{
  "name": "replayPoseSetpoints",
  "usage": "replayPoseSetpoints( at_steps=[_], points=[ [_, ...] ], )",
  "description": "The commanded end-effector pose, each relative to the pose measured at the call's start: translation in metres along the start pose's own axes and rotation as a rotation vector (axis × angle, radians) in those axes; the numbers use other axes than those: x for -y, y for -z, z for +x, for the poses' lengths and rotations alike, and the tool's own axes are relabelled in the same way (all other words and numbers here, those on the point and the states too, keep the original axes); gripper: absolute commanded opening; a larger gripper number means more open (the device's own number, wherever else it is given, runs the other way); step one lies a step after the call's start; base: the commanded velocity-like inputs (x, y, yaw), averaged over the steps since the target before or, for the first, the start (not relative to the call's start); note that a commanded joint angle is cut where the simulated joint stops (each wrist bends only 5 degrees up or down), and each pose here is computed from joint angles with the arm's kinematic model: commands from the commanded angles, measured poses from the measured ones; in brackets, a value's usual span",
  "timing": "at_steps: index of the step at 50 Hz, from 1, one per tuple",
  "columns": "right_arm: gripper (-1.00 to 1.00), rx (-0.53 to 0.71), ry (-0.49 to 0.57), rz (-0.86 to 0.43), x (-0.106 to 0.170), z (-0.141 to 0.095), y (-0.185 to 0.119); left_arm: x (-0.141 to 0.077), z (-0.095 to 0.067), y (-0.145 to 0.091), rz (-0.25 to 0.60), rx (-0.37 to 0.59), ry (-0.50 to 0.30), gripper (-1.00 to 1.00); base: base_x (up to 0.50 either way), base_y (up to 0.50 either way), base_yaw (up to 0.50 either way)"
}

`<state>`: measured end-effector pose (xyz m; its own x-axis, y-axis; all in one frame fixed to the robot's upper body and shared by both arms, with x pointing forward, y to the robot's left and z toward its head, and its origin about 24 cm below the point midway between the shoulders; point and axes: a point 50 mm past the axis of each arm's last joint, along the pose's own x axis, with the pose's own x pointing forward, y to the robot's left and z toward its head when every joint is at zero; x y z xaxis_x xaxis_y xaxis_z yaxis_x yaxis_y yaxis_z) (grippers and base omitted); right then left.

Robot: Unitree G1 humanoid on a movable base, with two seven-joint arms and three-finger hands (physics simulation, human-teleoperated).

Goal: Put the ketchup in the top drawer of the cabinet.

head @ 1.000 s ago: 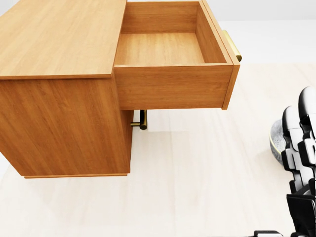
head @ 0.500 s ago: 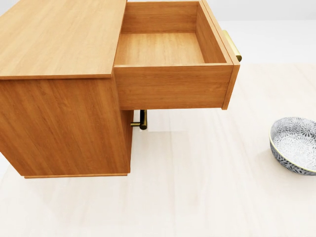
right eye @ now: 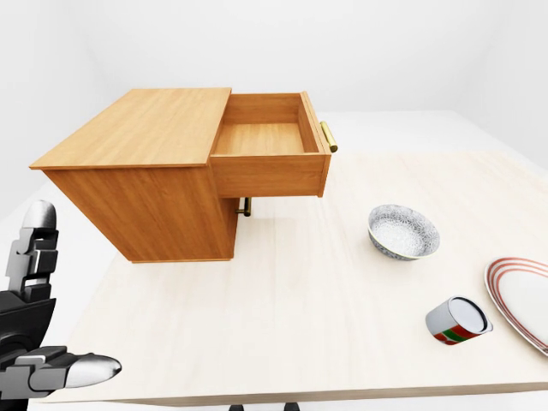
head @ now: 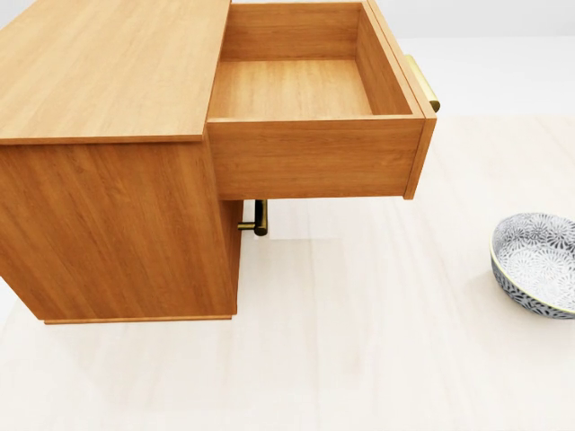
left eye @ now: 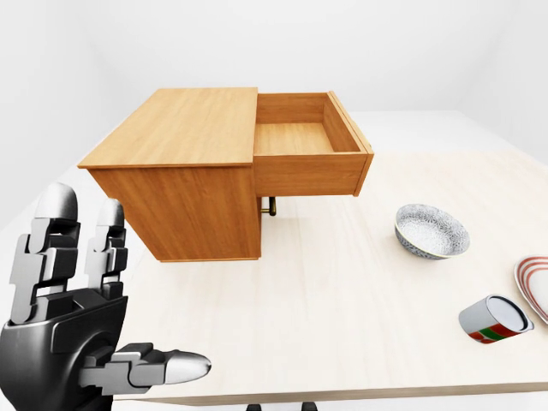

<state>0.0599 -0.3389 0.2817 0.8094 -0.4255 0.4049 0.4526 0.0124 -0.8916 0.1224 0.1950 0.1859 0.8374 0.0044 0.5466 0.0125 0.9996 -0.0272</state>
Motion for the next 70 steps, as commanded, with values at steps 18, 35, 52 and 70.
replayPoseSetpoints(
  at_steps=[18,35,52,70],
  points=[
    [1.00,-0.158,-0.101,0.069,-0.047,0.014,0.020,0.000,0.000,0.000,0.000,-0.004,-0.001,1.00,0.00,0.00,0.00],
    [1.00,-0.178,-0.254,0.165,-0.089,0.016,0.023,0.000,0.000,0.000,-0.003,-0.006,-0.002,1.00,0.00,0.00,0.00],
    [1.00,-0.261,-0.396,0.265,-0.125,0.009,0.042,0.000,0.000,0.000,-0.001,-0.002,-0.002,1.00,0.00,0.00,0.00],
    [1.00,-0.313,-0.485,0.312,-0.146,0.001,0.051,0.000,0.000,0.000,0.003,0.001,-0.002,1.00,0.00,0.00,0.00]
  ],
)
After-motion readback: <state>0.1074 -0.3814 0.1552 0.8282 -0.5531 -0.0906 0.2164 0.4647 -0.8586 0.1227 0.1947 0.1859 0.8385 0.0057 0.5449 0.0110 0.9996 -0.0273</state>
